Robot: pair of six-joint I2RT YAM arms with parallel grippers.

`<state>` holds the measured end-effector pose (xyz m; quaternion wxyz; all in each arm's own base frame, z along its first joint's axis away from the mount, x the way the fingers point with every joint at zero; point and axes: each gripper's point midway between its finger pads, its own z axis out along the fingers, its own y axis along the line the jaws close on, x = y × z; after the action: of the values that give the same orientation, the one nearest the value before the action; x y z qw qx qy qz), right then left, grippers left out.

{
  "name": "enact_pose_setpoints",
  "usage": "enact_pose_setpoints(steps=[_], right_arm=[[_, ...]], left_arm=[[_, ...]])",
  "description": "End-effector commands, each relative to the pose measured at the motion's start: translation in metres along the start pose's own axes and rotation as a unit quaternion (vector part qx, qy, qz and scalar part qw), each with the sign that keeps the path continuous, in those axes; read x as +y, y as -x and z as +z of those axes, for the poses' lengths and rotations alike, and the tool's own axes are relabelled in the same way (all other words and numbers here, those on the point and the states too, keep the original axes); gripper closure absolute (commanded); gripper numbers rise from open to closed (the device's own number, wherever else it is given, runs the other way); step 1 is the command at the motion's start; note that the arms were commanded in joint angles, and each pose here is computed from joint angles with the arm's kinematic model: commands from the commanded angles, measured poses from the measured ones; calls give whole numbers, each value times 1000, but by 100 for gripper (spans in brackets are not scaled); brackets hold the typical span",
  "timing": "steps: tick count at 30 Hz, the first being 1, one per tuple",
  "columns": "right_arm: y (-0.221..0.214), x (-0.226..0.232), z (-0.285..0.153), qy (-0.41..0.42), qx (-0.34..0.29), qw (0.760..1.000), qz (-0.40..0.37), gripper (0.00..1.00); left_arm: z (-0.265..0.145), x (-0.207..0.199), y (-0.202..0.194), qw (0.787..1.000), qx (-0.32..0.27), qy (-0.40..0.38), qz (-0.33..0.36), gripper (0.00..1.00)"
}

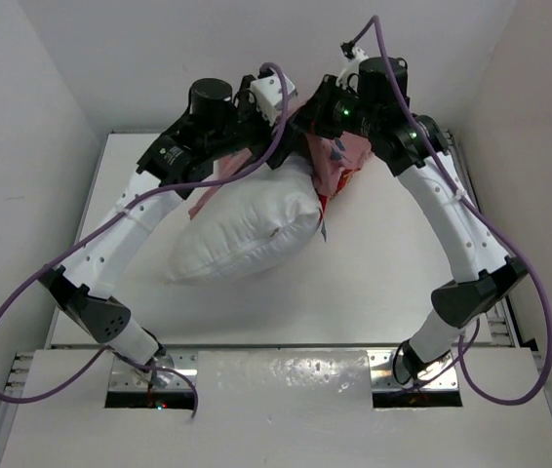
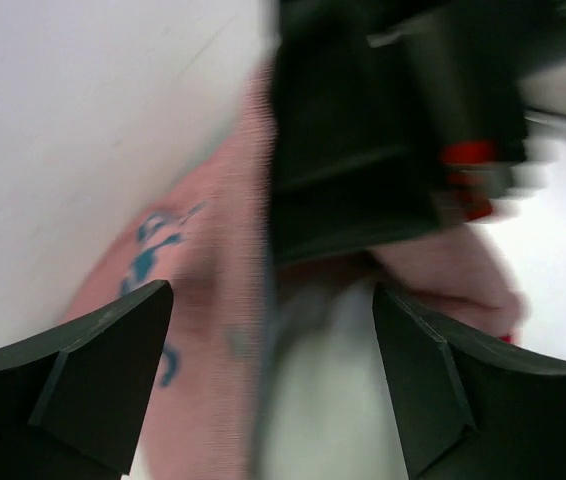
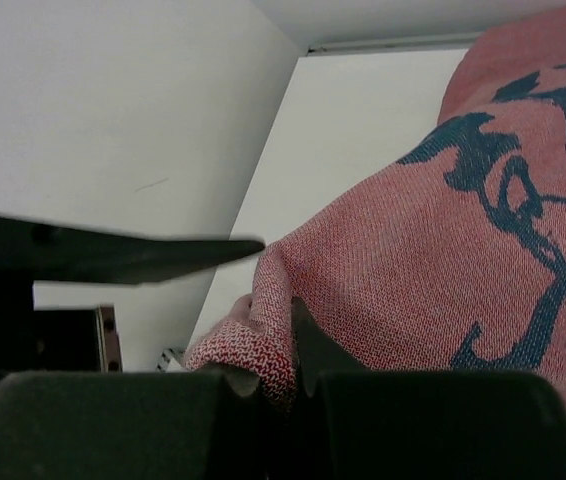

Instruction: Put the pillow into the pillowcase

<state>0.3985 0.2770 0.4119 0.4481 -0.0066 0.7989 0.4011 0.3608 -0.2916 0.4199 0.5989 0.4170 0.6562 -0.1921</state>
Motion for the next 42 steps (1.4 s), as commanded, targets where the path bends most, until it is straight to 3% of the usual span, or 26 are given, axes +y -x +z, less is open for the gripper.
enact_pose_setpoints(steps=[1,6,11,15,17,18,19,20,22,25,29,32,35,38,42], right_arm=[[45,47,-43,67,-91,993,-37,100],[46,47,-47,78,-91,992,-34,100],[47,56,-50,97,-93,990,-34,100],[49,55,-53,98,-93,990,-35,100],[49,52,-55,96,-92,990,-35,100],[49,51,-55,97,-91,991,-34,100],[48,49,-55,95,-90,991,-33,100],[50,41,-54,88,-92,991,-29,100],[58,20,-53,64,-95,993,-16,100],[73,-24,-44,3,-92,996,14,100],[85,-86,-53,-135,-117,984,-7,100],[89,-112,-63,-198,-133,971,-27,100],[82,-111,-65,-200,-132,970,-49,94],[64,-90,-58,-149,-117,978,-83,80],[18,-64,-54,-62,-62,988,-127,42]], left_arm=[[-10,33,11,995,-7,90,42,21],[-16,34,12,991,0,105,81,20],[4,13,-35,994,54,49,76,14],[15,-16,-74,995,91,-9,31,11],[17,-14,-77,996,85,-4,23,42],[18,-11,-75,996,83,1,16,63],[16,-9,-73,996,85,6,10,93],[12,-1,-57,997,70,16,9,100],[3,0,-42,998,58,2,0,100],[-28,7,27,1000,-25,3,6,100],[-86,37,129,985,-154,77,21,100],[-115,54,173,969,-208,128,30,100],[-119,60,184,962,-222,152,41,100],[-111,64,177,963,-210,165,39,100],[-102,76,174,958,-204,196,38,100]])
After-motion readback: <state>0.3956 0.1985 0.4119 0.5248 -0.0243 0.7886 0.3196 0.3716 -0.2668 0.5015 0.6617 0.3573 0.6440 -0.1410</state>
